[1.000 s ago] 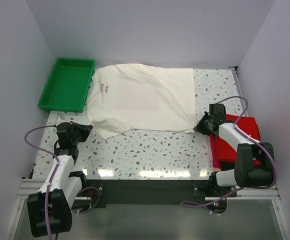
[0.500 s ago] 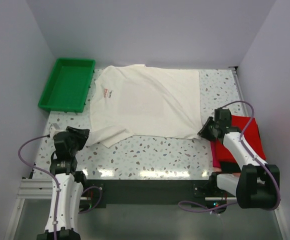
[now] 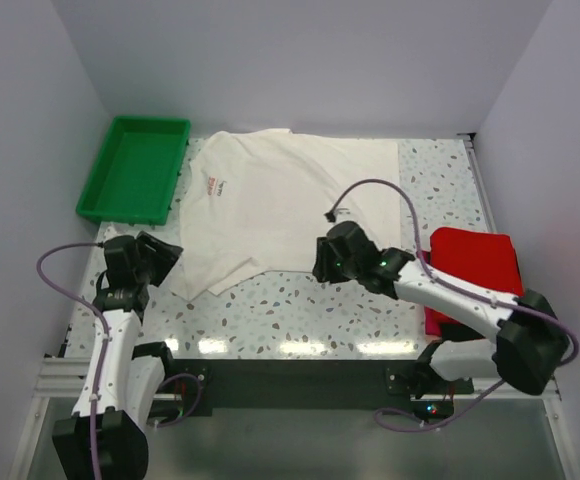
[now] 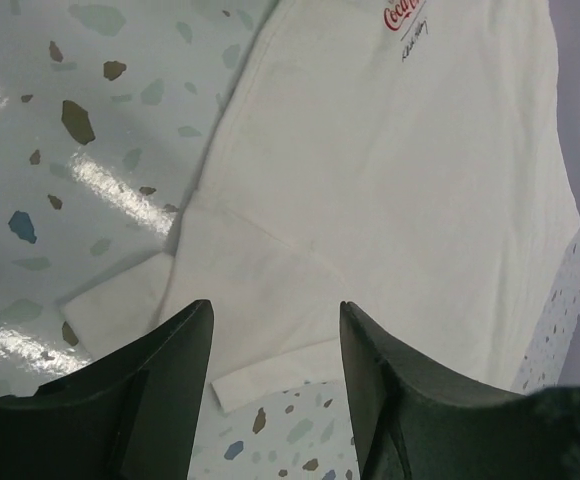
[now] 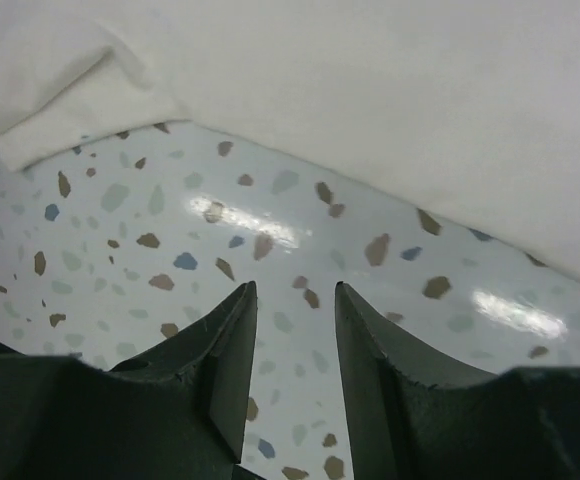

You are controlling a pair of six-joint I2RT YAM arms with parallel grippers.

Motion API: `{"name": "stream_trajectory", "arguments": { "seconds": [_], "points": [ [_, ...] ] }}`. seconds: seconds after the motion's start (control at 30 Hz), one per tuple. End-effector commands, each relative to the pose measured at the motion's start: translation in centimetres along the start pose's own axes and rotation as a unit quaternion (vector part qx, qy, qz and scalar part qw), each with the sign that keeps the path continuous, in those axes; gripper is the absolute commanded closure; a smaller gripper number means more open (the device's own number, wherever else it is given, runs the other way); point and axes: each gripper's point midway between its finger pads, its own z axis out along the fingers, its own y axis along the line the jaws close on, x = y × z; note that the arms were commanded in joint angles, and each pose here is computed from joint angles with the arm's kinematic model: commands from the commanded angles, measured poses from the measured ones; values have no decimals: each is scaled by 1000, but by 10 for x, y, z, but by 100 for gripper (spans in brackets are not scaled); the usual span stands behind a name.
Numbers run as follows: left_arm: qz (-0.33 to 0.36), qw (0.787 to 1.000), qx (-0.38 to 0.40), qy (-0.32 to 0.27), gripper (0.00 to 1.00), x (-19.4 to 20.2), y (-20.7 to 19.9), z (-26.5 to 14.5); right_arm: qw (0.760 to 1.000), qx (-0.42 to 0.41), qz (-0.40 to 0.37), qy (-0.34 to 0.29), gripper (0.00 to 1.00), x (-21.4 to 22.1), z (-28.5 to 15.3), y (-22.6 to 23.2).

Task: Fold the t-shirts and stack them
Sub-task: Flatten the tshirt out

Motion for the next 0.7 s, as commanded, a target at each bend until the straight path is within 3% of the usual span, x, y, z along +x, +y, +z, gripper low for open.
{"name": "stream_trajectory", "arguments": {
  "seconds": [0.0, 0.23, 0.4, 0.67],
  "points": [
    [50, 996, 72, -21, 42, -31, -51, -12, 996, -26, -61, -53, 60, -10, 23, 73],
    [128, 987, 76, -59, 39, -68, -80, -40, 972, -67, -215, -72, 62, 13, 70, 195],
    [154, 980, 72, -100, 35, -86, -87, -60, 957, -91, -266, -71, 61, 39, 98, 227],
    [179, 975, 54, -119, 32, -93, -80, -61, 943, -111, -301, -88, 59, 46, 126, 257]
  ]
}}
